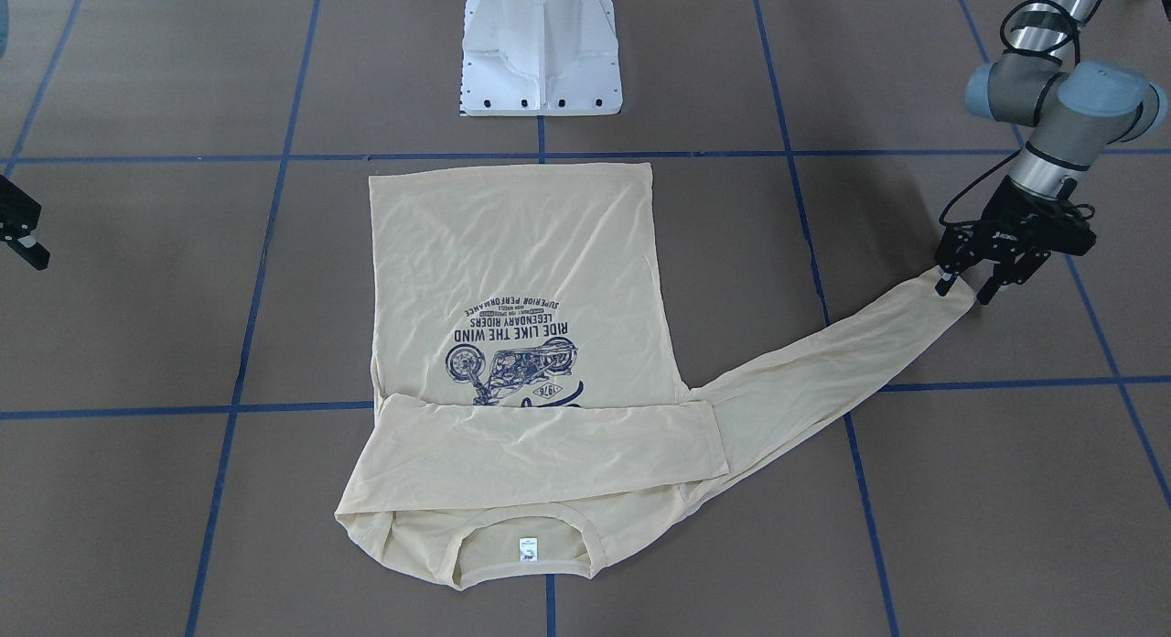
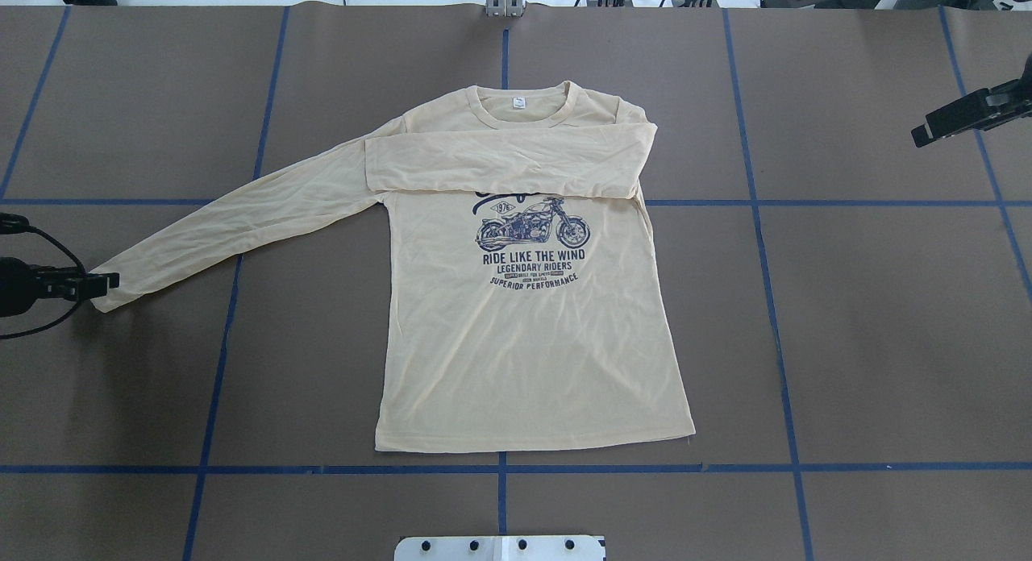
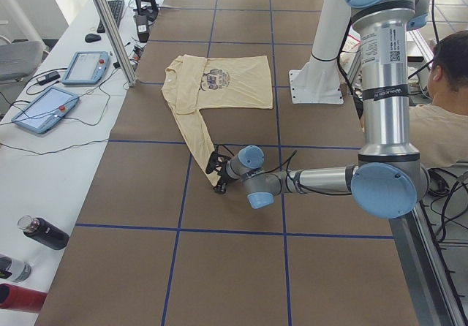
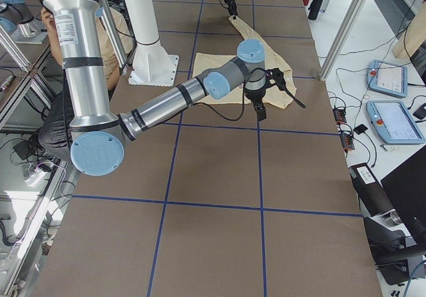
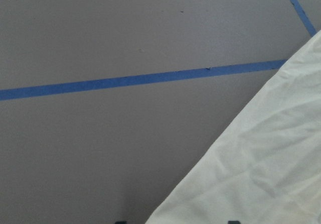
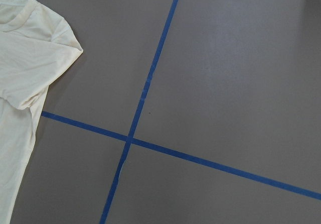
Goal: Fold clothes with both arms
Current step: 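Lower the left gripper to the cuff of the other sleeve and grasp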
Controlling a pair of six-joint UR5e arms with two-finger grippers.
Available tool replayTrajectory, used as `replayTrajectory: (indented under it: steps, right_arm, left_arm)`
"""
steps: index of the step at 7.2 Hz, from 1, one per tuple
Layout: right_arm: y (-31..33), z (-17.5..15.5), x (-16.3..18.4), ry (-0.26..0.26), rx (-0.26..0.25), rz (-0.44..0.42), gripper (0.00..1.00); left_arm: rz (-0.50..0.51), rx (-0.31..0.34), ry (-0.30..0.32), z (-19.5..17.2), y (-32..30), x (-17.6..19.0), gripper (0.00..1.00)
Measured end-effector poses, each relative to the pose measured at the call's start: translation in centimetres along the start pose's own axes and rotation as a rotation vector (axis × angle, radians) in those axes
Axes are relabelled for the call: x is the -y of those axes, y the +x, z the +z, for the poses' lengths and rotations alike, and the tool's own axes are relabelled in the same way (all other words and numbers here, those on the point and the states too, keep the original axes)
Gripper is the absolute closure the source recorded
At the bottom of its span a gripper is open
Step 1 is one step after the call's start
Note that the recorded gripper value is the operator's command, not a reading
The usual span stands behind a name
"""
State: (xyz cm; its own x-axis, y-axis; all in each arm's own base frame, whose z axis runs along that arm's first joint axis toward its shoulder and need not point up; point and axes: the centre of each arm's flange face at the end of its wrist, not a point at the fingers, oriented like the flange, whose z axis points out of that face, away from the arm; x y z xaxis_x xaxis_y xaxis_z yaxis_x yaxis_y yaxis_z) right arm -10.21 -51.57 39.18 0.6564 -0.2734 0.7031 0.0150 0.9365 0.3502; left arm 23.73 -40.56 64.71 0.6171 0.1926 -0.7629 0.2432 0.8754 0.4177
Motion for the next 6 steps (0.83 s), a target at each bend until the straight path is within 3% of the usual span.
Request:
replayTrajectory:
  steps: [2,3,6]
  right_arm:
    - [-0.03,-0.03,0.00,0.001,0.000,0.001,0.00]
    - [-0.05,-0.05,0.00,0.001,0.000,0.001,0.00]
    - [-0.13,-0.10,0.10,0.003,0.001,0.000,0.00]
  left_arm:
    - [0.000,0.002,-0.005,-0.04,-0.15,-0.32,0.85]
    - [0.001,0.002,-0.006,-0.05,-0.14,-0.36,1.00]
    - [0.010,-0.009,-0.001,-0.37,0.32,-0.09,1.00]
